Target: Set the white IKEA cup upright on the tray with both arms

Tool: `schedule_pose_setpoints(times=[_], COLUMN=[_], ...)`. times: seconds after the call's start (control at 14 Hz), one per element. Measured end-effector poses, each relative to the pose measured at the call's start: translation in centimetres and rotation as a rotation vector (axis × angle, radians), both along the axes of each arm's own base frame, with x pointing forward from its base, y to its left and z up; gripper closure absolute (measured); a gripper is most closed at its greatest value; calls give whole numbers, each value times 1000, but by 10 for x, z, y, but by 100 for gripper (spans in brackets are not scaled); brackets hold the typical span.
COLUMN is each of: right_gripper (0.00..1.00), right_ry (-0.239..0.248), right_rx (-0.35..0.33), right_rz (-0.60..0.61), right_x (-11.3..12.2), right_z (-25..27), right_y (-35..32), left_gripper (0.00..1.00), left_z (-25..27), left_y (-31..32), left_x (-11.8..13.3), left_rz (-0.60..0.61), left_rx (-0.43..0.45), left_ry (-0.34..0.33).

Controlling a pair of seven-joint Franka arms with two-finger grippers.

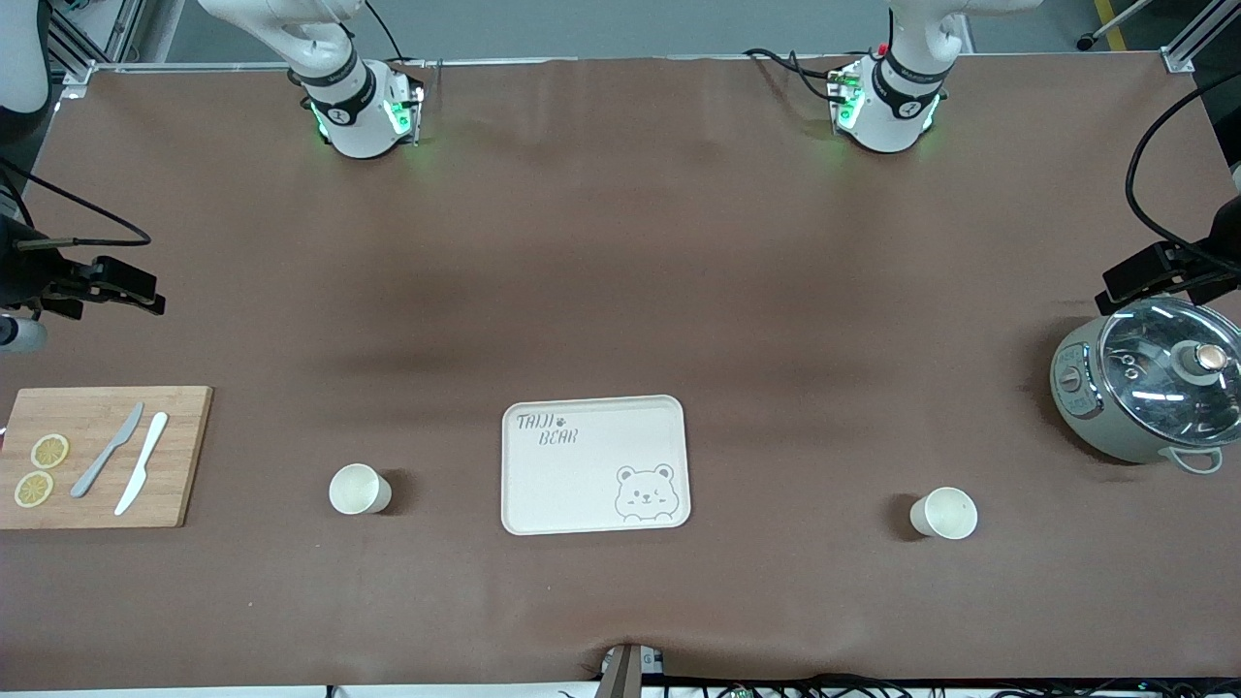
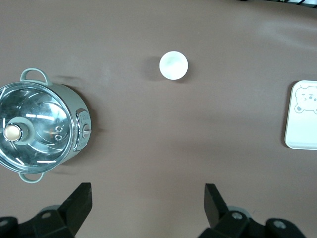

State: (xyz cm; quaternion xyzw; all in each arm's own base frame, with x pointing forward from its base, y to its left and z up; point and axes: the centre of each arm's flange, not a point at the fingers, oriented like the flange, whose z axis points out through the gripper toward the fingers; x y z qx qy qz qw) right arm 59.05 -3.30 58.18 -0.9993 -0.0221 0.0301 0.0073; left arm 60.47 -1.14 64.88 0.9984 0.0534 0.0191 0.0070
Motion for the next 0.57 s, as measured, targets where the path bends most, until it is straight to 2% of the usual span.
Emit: schedule_pose_setpoints(times=[0.57], right_gripper=[0], right_ry=[-7], right_rx=[0], right_rz=[2], right_x=[1], right_z=[1], right_y=[1], left_gripper=[0], left_z=[0], left_y=[1], left_x=[0], left_rz=[3], left_rx=[0], left_ry=[0])
